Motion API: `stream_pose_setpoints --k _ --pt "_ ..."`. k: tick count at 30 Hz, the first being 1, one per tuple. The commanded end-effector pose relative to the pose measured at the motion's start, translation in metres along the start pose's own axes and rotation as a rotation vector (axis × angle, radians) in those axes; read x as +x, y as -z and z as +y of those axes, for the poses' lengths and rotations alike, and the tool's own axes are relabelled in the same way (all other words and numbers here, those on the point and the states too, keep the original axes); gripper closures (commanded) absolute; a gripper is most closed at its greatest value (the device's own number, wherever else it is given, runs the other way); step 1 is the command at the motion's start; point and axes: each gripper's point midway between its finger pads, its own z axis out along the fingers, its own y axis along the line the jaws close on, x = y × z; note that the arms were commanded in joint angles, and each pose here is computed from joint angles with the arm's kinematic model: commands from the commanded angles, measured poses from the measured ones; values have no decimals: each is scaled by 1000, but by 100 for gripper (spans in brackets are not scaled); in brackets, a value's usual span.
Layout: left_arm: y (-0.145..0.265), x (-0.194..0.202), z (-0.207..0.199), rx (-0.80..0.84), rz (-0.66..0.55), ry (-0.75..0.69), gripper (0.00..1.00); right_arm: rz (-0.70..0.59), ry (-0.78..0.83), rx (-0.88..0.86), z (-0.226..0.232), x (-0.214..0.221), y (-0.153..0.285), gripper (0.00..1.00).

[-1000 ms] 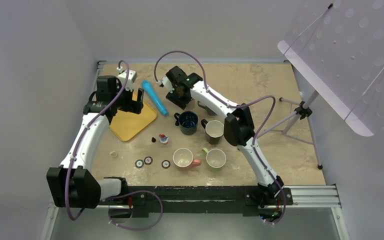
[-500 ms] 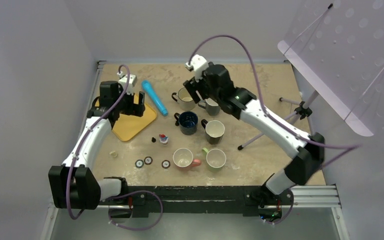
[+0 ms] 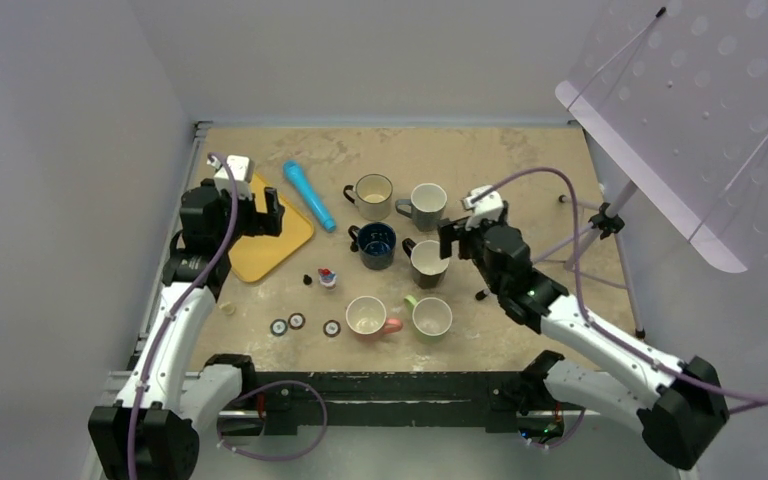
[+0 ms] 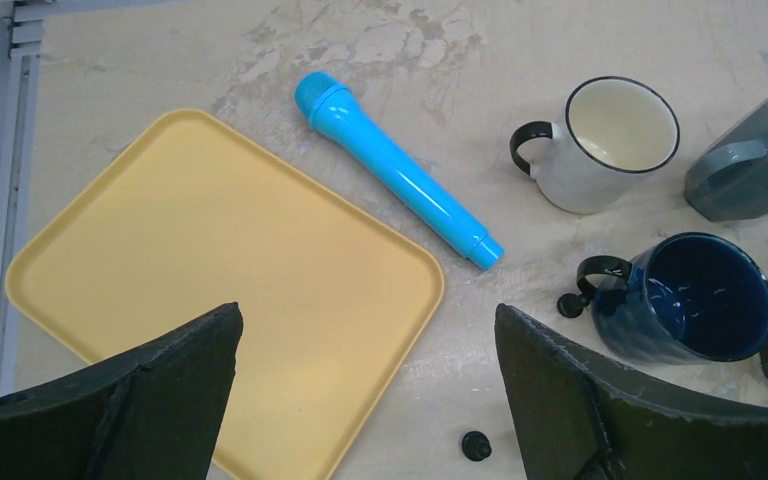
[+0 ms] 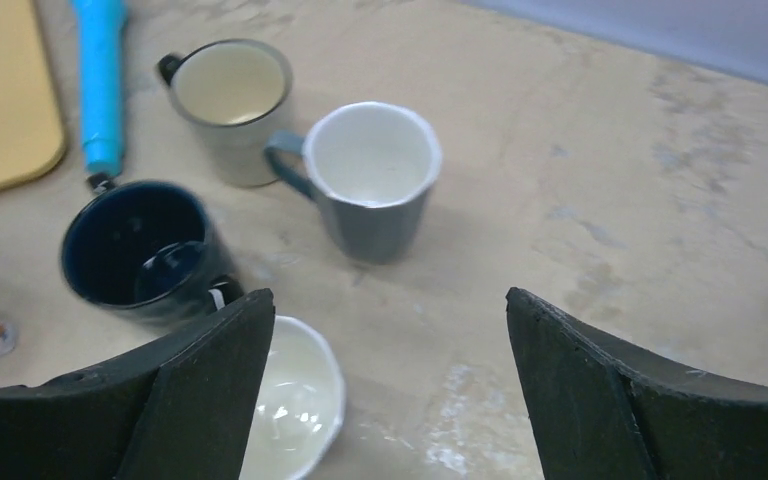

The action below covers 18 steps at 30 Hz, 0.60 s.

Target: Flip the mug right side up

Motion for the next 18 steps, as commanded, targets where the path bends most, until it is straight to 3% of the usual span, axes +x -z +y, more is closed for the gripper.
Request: stream_pose_setpoints --k 1,8,18 --pt "0 15 14 -68 -26 -7 0 -171 -159 226 -61 -26 27 11" --pt "-2 31 10 -52 -9 14 0 -224 -243 384 -100 -5 53 10" --pt "-3 34 9 -40 -4 13 0 -251 -237 364 -97 -2 52 10"
